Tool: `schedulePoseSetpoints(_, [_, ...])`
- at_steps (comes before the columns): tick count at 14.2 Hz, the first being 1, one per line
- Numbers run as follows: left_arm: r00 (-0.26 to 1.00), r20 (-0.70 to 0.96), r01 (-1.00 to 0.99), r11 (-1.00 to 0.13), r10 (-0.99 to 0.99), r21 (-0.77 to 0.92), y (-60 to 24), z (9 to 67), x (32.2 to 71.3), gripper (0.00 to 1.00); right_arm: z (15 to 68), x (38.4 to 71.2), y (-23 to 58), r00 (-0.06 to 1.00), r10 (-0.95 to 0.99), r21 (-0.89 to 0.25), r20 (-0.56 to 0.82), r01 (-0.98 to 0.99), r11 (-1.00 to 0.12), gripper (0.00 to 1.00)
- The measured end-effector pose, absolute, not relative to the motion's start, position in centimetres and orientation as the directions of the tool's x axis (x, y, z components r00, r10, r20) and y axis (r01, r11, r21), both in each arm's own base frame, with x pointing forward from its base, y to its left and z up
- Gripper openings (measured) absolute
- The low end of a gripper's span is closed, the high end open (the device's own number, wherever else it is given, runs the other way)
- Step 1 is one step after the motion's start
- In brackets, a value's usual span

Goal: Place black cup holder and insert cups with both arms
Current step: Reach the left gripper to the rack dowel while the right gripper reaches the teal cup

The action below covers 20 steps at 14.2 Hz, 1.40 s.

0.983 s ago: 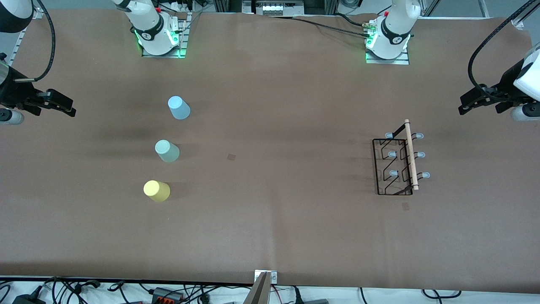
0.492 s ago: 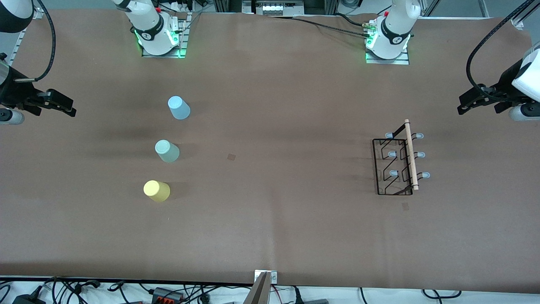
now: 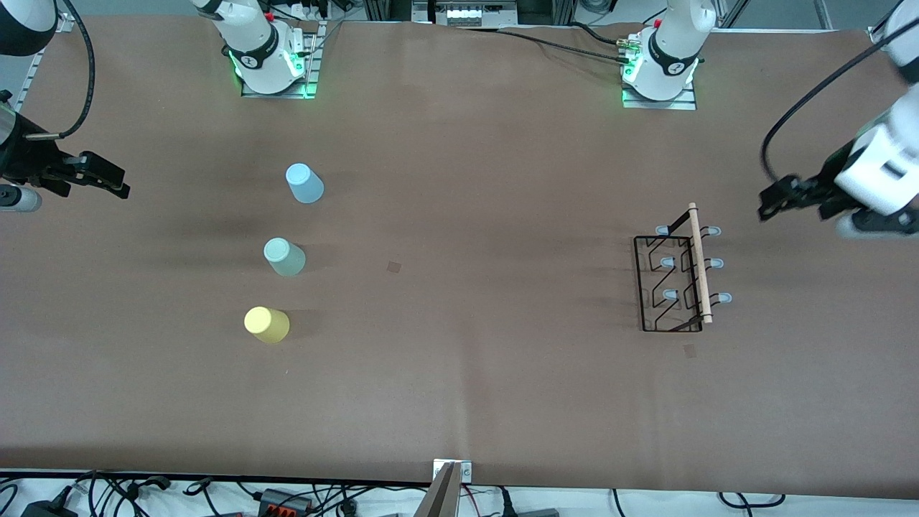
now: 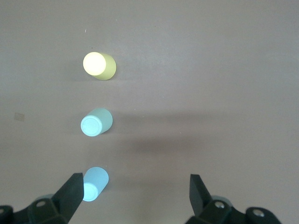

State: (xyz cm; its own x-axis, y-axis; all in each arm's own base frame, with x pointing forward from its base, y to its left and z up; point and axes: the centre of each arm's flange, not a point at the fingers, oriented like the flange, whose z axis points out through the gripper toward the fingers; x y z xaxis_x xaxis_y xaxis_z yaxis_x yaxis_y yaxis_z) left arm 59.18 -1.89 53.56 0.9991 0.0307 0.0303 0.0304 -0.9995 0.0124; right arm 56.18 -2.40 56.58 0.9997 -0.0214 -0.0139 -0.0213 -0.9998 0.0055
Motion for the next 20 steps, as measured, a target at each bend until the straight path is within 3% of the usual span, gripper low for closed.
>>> schedulePoseSetpoints(3, [0.997,0.080,-0.009,-1.000,-0.008,0.006,-3.8,47.0,59.5,1.00,54.6,56.8,-1.5,0.999,-0.006,0.004,-0.050,-0.006,-1.000,1.00])
schedulePoseSetpoints(8, [0.990,0.121,-0.067,-0.998,-0.066,0.001,-6.4,37.3,56.4,1.00,45.9,59.9,2.0,0.982,0.045,-0.003,-0.182,0.045,-0.999,1.00])
schedulePoseSetpoints(13, [0.990,0.124,-0.062,-0.998,-0.061,0.002,-5.9,34.5,54.9,1.00,39.5,63.1,5.2,0.980,0.046,-0.027,-0.192,0.041,-0.999,1.00])
schedulePoseSetpoints(15, [0.991,0.123,-0.060,-0.998,-0.059,0.002,-5.8,34.2,54.7,0.95,36.8,62.8,7.2,0.982,0.028,-0.019,-0.188,0.025,-1.000,1.00])
schedulePoseSetpoints(18, [0.991,0.120,-0.057,-0.998,-0.056,0.002,-5.7,33.9,54.6,0.66,32.8,61.6,9.3,0.981,0.013,-0.009,-0.193,0.012,-1.000,1.00])
schedulePoseSetpoints(20, [0.992,0.116,-0.048,-0.999,-0.047,0.002,-5.2,33.7,54.6,0.61,30.8,60.8,9.5,0.978,-0.032,0.003,-0.204,-0.032,-0.999,1.00])
